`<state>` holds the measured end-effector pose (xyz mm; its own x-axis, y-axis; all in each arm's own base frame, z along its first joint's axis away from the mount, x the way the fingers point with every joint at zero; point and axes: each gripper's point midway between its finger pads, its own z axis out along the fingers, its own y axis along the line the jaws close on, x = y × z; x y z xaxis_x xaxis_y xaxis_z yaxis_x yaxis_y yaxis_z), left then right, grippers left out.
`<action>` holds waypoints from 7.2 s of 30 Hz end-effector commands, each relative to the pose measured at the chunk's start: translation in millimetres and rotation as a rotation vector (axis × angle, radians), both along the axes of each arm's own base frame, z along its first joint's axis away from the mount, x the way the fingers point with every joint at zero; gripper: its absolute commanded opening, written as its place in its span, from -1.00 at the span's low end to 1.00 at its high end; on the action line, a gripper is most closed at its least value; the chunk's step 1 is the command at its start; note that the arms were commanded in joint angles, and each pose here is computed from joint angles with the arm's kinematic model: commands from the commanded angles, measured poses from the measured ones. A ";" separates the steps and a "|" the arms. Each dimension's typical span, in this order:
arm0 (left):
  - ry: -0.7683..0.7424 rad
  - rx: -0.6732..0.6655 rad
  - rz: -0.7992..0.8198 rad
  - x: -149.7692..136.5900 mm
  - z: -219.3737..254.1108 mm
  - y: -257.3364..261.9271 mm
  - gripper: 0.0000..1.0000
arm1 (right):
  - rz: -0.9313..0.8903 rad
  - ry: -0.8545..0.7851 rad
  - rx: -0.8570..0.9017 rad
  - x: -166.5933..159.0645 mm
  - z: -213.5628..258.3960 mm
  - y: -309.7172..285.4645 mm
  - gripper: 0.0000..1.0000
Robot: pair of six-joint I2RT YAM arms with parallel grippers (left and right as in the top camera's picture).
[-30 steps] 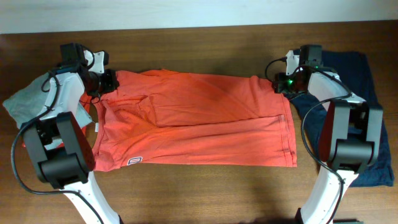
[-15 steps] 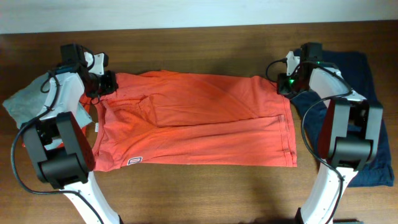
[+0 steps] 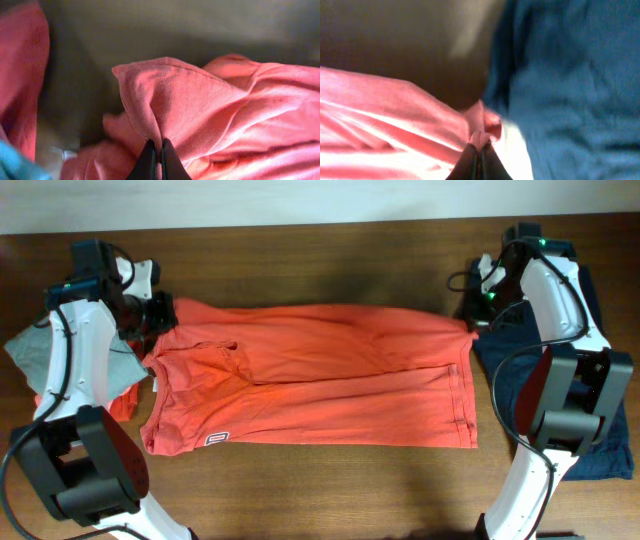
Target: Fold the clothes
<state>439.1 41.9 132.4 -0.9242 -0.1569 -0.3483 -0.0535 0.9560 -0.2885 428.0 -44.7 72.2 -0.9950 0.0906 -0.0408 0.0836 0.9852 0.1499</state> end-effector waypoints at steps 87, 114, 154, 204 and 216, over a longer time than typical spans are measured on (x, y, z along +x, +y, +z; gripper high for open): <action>0.461 0.092 -0.209 -65.7 -105.8 -48.0 0.06 | -0.014 0.460 0.003 -120.8 -17.3 -1.7 -0.11; 0.535 0.082 -0.218 -125.0 -20.3 -56.9 -0.99 | -0.014 0.457 0.002 -120.1 -17.6 -2.0 -0.11; 0.647 0.115 -0.251 -165.2 -43.2 -73.8 -0.59 | -0.013 0.456 0.002 -120.0 -17.7 -2.0 -0.10; 0.357 0.382 0.144 -81.8 -60.2 0.5 -0.18 | -0.014 0.456 0.002 -120.0 -17.6 -2.0 -0.10; 0.417 0.330 0.138 -95.4 -64.3 -9.0 -0.37 | -0.014 0.428 0.002 -113.7 -20.3 -2.4 -0.09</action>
<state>333.8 33.8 61.1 -0.9753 -0.2170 0.0413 -0.2111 0.9707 0.1151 314.0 -46.0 46.1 -0.9145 0.0897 0.3945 0.1375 0.9860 0.0946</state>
